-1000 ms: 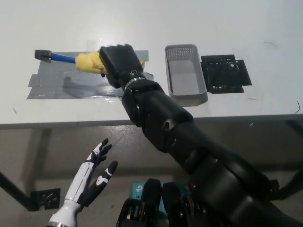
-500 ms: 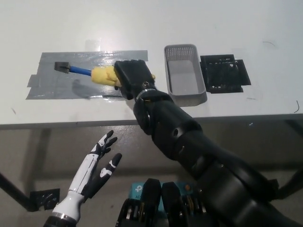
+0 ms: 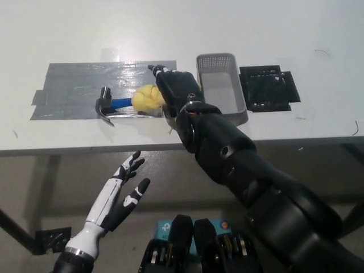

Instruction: The robot picks the hammer placed on top of the gray container with right hand and places it on the grey area of the desk

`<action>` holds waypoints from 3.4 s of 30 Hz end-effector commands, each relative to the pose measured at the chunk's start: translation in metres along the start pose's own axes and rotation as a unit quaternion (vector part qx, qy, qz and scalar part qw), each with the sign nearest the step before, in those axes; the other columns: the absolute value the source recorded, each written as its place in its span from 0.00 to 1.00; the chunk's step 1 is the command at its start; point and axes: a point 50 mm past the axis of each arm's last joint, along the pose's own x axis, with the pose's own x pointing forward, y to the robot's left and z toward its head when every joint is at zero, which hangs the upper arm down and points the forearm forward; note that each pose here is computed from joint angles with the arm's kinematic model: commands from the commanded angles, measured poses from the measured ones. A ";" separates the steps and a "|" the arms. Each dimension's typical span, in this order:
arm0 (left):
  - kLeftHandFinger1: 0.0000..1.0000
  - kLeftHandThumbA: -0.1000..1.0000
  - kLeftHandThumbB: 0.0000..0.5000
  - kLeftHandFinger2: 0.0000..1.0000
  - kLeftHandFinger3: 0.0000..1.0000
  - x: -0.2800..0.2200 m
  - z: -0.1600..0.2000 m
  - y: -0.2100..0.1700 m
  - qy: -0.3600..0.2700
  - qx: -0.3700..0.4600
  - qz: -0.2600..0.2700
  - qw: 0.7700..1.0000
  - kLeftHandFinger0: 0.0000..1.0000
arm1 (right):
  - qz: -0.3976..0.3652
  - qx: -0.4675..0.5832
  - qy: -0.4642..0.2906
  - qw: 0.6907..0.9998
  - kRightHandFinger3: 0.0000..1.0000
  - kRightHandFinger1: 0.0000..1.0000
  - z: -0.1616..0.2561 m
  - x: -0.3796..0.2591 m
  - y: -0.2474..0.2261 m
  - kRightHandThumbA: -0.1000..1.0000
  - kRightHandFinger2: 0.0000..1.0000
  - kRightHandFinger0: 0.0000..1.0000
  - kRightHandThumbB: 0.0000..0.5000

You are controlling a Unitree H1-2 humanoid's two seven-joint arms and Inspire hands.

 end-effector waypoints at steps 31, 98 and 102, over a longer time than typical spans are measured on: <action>0.99 0.81 0.26 0.93 1.00 0.017 0.014 0.008 -0.037 0.009 -0.018 0.999 1.00 | 0.154 0.652 -0.382 0.637 1.00 1.00 0.033 -0.043 -0.296 1.00 1.00 1.00 1.00; 1.00 0.90 0.23 1.00 1.00 -0.018 -0.026 0.010 0.011 -0.035 0.064 0.997 1.00 | -0.089 0.487 -0.061 0.867 1.00 1.00 -0.188 -0.271 0.102 1.00 1.00 1.00 0.30; 1.00 0.90 0.23 1.00 1.00 -0.024 -0.029 0.009 0.015 -0.035 0.069 0.997 1.00 | -0.089 0.479 -0.056 0.871 1.00 1.00 -0.185 -0.272 0.104 1.00 1.00 1.00 0.38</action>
